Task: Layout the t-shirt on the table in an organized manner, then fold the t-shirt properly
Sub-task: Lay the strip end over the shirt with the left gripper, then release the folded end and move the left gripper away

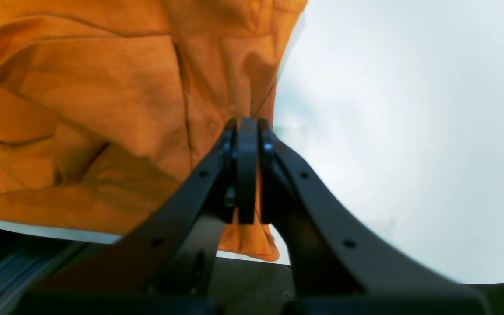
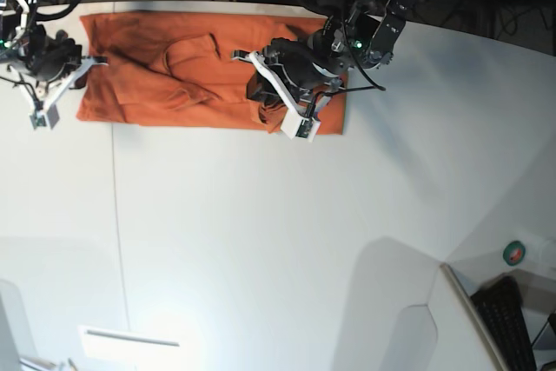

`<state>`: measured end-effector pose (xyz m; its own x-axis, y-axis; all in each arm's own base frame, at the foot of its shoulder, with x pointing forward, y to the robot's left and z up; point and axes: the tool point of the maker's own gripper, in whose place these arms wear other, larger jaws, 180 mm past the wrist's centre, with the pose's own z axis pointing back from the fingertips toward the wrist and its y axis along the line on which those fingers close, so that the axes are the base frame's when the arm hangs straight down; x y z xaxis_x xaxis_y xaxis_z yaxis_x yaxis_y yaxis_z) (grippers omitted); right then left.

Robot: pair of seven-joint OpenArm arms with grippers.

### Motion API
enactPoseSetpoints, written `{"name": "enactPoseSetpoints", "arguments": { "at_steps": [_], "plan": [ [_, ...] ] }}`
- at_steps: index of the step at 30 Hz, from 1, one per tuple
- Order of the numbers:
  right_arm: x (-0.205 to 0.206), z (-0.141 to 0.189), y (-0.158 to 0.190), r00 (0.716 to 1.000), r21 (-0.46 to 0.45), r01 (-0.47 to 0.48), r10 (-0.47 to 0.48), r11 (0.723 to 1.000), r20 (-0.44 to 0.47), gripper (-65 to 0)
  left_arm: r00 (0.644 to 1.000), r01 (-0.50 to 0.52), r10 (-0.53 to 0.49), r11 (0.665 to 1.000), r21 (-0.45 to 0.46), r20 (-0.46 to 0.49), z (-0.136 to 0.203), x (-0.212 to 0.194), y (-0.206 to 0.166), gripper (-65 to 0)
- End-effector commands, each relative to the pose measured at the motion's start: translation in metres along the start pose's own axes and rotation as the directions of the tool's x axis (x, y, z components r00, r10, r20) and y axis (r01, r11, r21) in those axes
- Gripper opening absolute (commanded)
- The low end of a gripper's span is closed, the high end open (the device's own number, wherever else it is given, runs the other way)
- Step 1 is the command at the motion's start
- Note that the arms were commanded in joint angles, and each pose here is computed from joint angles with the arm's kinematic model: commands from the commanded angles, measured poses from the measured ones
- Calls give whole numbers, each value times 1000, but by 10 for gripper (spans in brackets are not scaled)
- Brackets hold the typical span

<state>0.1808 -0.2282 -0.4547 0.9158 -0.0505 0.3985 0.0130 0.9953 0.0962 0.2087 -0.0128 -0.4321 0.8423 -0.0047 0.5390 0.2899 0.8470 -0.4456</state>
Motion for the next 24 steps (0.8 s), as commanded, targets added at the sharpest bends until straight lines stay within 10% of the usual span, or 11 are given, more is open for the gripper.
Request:
{"name": "enactPoseSetpoints", "arguments": {
  "at_steps": [1, 5, 19, 24],
  "plan": [
    [11, 4, -4, 999, -7, -15, 15, 1000, 34, -650, 999, 3, -2, 1000, -23, 36, 2, 11, -7, -650],
    [11, 4, -4, 999, -7, -15, 15, 1000, 34, -650, 999, 4, -3, 1000, -23, 37, 2, 11, -7, -650],
    [11, 4, -3, 999, -6, -16, 16, 1000, 34, -650, 999, 3, -2, 1000, -25, 33, 1, 10, -8, -199],
    [10, 4, -3, 999, -6, -16, 16, 1000, 32, -650, 999, -8, 9, 999, -40, 43, -1, 13, -15, -140]
  ]
}}
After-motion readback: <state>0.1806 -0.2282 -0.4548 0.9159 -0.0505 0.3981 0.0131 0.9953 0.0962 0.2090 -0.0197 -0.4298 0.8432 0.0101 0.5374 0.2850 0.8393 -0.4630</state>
